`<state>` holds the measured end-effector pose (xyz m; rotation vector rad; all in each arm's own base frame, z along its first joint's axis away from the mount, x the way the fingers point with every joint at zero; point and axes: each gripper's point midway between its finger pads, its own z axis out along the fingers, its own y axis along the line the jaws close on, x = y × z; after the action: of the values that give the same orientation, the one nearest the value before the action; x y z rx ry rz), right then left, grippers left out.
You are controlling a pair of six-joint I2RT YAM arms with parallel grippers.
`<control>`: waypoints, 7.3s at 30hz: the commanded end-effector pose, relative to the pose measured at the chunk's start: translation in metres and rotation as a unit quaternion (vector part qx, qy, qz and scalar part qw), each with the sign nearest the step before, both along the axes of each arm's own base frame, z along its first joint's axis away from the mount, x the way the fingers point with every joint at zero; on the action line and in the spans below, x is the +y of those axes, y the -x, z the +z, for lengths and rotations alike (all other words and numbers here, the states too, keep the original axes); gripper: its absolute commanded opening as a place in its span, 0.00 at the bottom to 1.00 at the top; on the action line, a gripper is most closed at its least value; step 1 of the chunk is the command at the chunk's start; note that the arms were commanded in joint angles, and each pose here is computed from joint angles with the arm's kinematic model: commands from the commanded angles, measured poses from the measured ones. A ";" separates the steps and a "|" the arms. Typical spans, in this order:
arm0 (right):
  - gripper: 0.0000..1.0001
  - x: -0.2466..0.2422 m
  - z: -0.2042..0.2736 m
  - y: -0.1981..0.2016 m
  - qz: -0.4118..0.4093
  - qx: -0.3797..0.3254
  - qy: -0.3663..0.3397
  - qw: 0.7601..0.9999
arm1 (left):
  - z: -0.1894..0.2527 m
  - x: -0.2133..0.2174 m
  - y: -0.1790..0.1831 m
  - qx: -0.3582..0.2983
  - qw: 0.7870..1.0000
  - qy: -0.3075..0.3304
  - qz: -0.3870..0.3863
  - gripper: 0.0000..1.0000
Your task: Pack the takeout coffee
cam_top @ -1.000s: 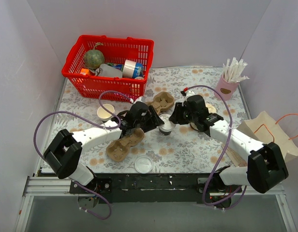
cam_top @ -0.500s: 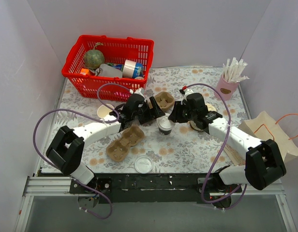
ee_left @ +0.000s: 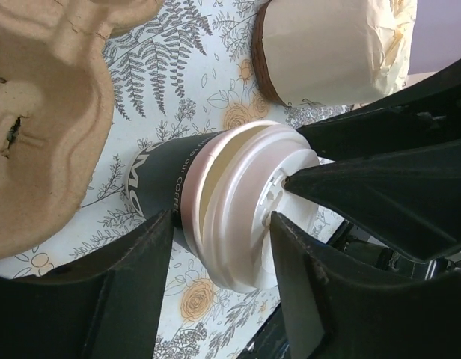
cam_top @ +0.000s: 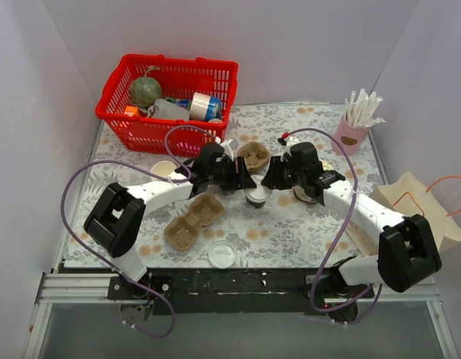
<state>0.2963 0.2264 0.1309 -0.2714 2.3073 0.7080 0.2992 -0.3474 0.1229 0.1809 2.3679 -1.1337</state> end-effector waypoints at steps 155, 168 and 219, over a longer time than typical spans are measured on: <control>0.28 -0.032 0.014 0.060 0.068 0.064 -0.032 0.995 | 0.032 -0.024 0.048 -0.022 0.997 -0.068 0.037 0.29; 0.29 -0.030 0.015 0.063 0.078 0.062 -0.038 0.994 | 0.030 -0.024 0.051 -0.034 0.994 -0.103 0.017 0.00; 0.73 -0.030 0.018 0.052 0.068 0.030 -0.059 0.996 | 0.043 -0.016 0.033 -0.021 0.990 -0.094 0.105 0.00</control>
<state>0.2390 0.1925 0.1434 -0.3556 2.3479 0.9004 0.2573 -0.3594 0.1486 0.0300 2.4381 -0.7909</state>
